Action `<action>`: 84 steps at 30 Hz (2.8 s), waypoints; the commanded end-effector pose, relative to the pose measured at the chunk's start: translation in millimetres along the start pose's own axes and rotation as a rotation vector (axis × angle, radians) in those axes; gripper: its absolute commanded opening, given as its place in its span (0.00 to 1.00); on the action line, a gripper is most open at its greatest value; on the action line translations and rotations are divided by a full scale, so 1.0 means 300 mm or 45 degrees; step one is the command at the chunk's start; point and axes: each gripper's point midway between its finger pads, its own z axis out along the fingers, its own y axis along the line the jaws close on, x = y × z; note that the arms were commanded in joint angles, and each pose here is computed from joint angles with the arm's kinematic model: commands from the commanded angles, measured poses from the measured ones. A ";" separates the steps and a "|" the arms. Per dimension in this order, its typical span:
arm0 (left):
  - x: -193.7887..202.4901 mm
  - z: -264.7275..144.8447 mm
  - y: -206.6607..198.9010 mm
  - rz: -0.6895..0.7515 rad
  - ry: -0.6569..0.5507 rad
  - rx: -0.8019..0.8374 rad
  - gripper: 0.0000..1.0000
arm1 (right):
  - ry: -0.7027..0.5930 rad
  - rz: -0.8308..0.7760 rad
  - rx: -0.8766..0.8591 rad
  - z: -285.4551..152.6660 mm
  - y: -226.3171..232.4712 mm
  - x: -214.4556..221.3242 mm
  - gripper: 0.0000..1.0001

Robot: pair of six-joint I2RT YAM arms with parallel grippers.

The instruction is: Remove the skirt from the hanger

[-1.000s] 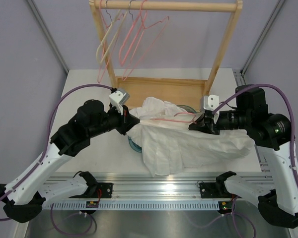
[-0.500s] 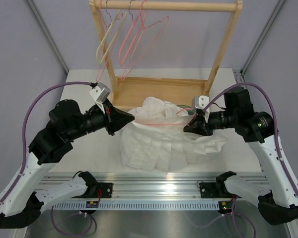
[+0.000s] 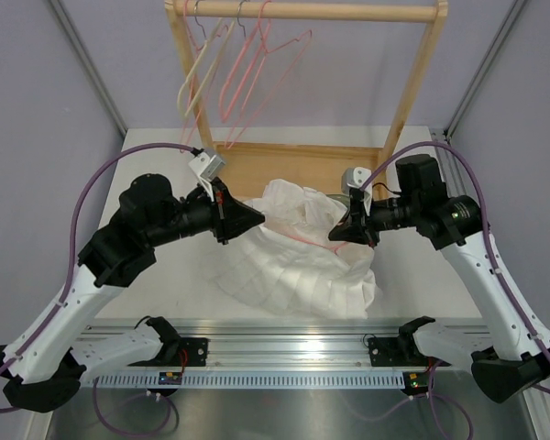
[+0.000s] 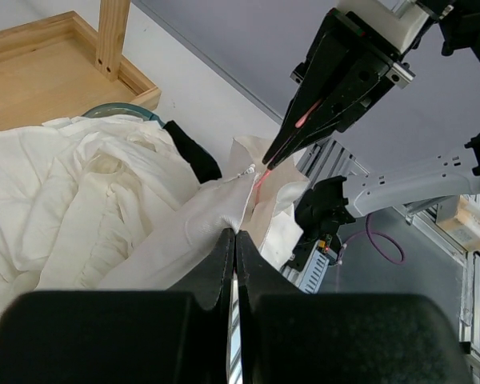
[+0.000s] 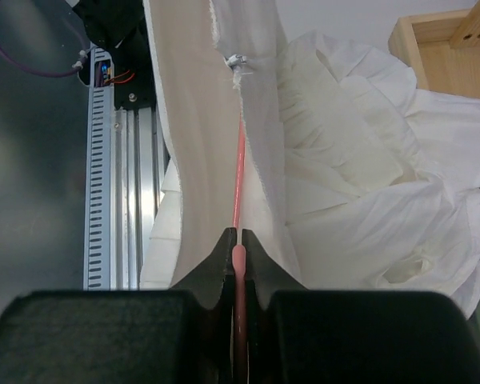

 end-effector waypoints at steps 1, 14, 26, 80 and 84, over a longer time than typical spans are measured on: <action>-0.084 -0.031 -0.077 0.050 -0.113 0.114 0.00 | -0.027 -0.026 -0.032 0.017 -0.018 -0.016 0.00; 0.084 -0.116 0.352 0.079 0.045 -0.611 0.00 | -0.065 -0.260 0.047 -0.161 0.114 -0.179 0.00; 0.047 -0.098 0.417 0.020 -0.024 -0.638 0.00 | 0.100 -0.267 0.128 -0.178 0.140 0.015 0.00; 0.122 -0.060 0.294 0.106 -0.119 -0.275 0.72 | -0.486 -0.132 0.294 -0.340 -0.025 -0.618 0.00; 0.050 -0.138 0.239 0.205 -0.194 -0.285 0.83 | -0.364 -0.170 0.403 -0.342 -0.063 -0.530 0.00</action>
